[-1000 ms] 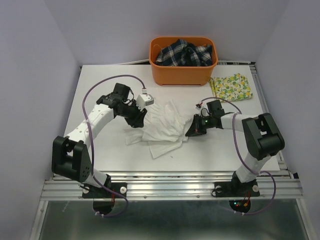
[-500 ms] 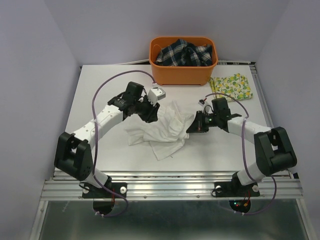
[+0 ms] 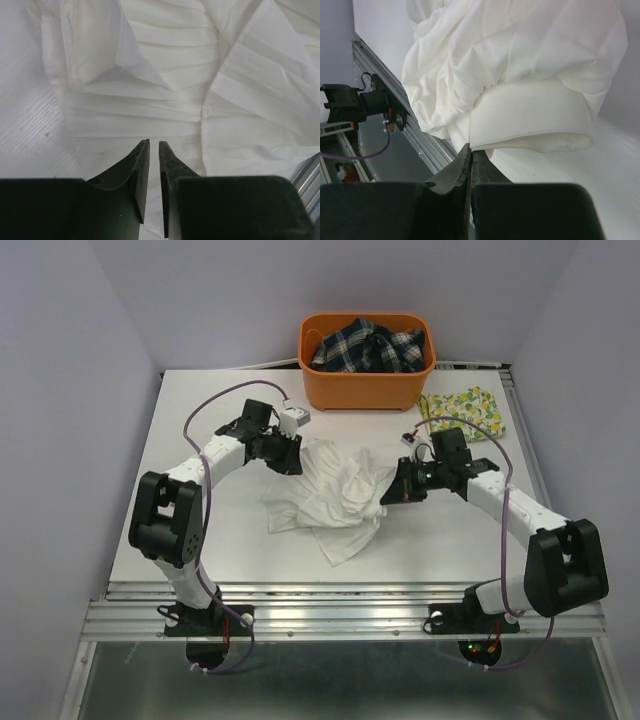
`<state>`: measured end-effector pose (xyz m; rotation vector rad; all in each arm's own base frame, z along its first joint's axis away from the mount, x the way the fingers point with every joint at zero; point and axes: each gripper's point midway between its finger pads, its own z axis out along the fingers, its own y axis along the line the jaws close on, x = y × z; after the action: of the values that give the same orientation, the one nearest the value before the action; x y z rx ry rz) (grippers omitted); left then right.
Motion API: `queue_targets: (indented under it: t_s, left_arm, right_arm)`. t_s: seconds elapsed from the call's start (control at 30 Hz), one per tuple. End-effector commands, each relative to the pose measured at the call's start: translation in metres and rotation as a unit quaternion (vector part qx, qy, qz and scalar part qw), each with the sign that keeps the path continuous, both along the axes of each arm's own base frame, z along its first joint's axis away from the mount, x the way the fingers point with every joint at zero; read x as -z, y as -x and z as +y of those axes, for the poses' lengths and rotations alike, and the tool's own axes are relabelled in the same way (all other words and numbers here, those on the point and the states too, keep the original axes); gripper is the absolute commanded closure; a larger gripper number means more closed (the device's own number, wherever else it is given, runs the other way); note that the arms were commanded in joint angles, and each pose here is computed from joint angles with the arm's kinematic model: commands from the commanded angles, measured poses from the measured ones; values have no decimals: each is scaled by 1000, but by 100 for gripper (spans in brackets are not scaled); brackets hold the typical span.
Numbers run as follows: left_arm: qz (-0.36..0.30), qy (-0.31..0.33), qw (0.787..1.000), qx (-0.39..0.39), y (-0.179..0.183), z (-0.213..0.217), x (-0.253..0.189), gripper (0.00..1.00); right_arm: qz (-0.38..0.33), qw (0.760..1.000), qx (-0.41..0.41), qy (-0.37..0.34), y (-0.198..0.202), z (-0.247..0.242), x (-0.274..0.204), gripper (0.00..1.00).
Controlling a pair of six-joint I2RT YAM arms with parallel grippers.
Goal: Fold and stack the skirts
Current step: Fold the skirt
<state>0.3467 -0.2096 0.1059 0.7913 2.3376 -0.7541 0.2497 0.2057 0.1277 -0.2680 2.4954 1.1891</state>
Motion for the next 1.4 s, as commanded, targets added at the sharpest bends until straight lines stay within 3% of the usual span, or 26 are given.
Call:
queue_targets:
  t_s: [0.0,0.37,0.63,1.03,1.37]
  left_arm:
    - [8,27,999,20,-6,-15,0,75]
    - [76,8,997,26,-5,-16,55,81]
    - [92,5,995,28,0,-13,68,83]
    - [98,17,995,17,-3,-9,69,84]
    - [115,13,993,15,6,-4,79,83]
  right_arm:
    - [-32,999,-3,-1,-10,1,-37,99]
    - [19,998,1,-60,-50,31,-44,99]
    - [3,996,-14,-84,-80,63,-62,99]
    - [8,996,-54,-69,-81,106,-41,99]
    - [6,992,-68,-110,-100,153,-48,99]
